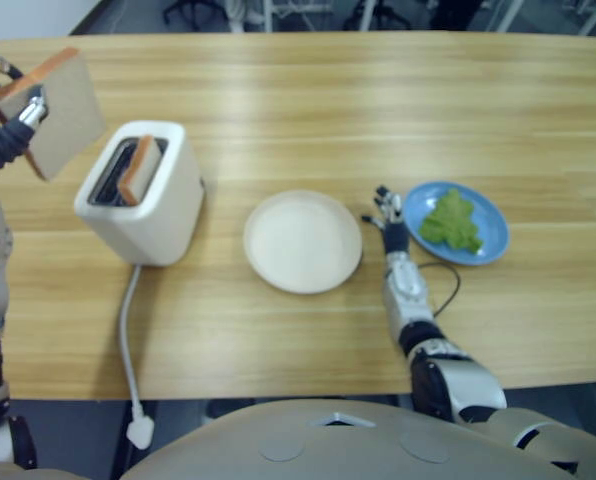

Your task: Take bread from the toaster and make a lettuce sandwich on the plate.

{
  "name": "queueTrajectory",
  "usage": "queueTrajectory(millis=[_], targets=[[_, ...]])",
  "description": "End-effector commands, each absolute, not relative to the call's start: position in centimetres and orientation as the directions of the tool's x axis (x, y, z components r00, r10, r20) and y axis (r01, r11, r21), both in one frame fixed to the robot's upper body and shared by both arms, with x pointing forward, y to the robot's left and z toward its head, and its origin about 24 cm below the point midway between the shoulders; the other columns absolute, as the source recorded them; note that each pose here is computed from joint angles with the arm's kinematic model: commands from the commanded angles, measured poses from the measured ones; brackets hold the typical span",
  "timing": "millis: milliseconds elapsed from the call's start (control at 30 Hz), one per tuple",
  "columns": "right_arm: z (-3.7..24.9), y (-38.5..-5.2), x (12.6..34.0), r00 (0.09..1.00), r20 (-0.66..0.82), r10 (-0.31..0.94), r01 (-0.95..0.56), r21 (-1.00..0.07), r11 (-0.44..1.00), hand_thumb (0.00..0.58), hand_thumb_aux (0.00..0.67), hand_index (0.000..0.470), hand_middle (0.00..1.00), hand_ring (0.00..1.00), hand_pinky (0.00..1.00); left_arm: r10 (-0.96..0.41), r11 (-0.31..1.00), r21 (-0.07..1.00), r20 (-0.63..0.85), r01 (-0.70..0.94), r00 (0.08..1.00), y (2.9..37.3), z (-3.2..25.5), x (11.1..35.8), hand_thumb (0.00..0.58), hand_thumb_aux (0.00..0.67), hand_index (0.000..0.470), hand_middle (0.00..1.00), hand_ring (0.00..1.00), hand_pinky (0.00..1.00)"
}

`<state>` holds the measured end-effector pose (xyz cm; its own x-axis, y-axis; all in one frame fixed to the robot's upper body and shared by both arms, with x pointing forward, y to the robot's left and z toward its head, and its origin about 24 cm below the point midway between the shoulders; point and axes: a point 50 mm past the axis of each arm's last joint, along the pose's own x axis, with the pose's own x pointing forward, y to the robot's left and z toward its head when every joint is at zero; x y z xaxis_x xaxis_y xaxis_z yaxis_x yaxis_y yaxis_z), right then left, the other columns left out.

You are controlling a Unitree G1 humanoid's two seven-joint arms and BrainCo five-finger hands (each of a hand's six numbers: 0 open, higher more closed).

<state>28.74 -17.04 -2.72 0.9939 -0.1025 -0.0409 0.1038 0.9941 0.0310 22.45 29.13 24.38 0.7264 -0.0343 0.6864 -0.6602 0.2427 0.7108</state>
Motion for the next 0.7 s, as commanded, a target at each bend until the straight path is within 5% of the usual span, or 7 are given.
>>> queueTrajectory(millis=[33,300,433,700], targets=[[-4.2,-16.9,28.0,0.986,-0.133,-0.105,0.109,0.030,0.994,0.000,0.000,0.000,0.00,0.00,0.00,-0.132,0.454,0.695,0.671,-0.557,0.730,26.0,23.9,23.1,0.580,0.670,0.460,1.00,1.00,1.00],[-4.2,-16.8,28.2,0.985,-0.147,-0.094,0.099,0.027,0.995,0.000,0.000,0.000,0.00,0.00,0.00,-0.289,0.851,0.522,0.562,-0.062,0.775,19.7,21.1,25.8,0.580,0.670,0.460,1.00,1.00,1.00],[-4.3,-16.9,28.3,0.983,-0.155,-0.097,0.103,0.028,0.994,0.000,0.000,0.000,0.00,0.00,0.00,-0.420,0.863,0.466,0.446,0.195,0.791,16.1,18.2,27.0,0.580,0.670,0.460,1.00,1.00,1.00],[-4.5,-17.1,28.2,0.980,-0.170,-0.106,0.113,0.027,0.993,0.000,0.000,0.000,0.00,0.00,0.00,-0.610,0.748,0.480,0.228,0.457,0.759,10.9,12.8,29.1,0.580,0.670,0.460,1.00,1.00,1.00]])
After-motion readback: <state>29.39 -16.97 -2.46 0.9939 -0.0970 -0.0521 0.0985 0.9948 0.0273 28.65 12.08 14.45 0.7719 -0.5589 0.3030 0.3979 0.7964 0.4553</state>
